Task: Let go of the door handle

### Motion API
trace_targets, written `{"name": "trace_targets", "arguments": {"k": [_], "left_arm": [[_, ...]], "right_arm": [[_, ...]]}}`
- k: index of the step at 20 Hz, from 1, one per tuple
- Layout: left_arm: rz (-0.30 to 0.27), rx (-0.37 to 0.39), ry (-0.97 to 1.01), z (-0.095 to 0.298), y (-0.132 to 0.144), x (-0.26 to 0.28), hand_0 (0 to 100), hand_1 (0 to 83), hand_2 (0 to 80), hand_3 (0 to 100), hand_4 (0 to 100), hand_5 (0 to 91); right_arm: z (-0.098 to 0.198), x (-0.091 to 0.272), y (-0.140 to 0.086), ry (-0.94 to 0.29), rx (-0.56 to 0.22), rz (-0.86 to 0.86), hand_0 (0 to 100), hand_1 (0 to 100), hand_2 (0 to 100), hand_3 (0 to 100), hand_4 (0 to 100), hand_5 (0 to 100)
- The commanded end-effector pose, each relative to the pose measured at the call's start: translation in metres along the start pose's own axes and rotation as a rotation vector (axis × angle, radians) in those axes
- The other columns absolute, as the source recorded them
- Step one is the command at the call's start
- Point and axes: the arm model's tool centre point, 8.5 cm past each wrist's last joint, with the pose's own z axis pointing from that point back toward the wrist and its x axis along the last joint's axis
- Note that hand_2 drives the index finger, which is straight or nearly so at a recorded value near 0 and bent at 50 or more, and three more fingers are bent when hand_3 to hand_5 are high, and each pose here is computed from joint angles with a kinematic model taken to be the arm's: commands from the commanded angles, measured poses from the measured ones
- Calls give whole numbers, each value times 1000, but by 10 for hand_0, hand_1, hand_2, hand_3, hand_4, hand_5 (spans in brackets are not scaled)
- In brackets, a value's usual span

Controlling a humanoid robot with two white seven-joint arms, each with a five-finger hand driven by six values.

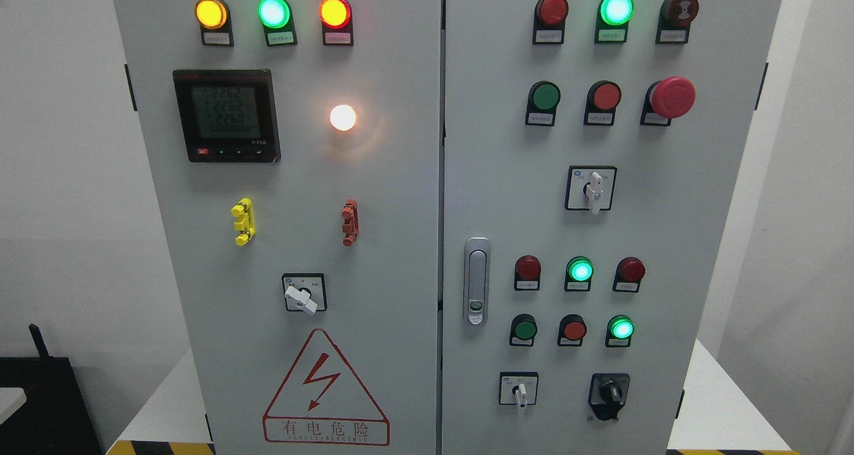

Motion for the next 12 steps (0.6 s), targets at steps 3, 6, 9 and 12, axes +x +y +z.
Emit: {"name": "trace_targets", "arguments": {"k": [3,6,9,12], "left_arm": [[-7,-2,7,0,0,3,120,389,0,0,0,0],[-7,-2,10,0,0,1,120,389,0,0,0,0],[-6,-2,10,0,0,1,120,389,0,0,0,0],[-7,-2,8,0,0,2,120,389,0,0,0,0]], "right_arm": [[-1,1,3,-3,10,-4,467,103,0,29,0,0],[-4,3,2,-12,9,-3,469,102,0,29,0,0],[-6,4,2,-16,10,-2,469,100,0,28,0,0],[-5,4,3,-17,12,6,470,99,0,27,0,0]]}}
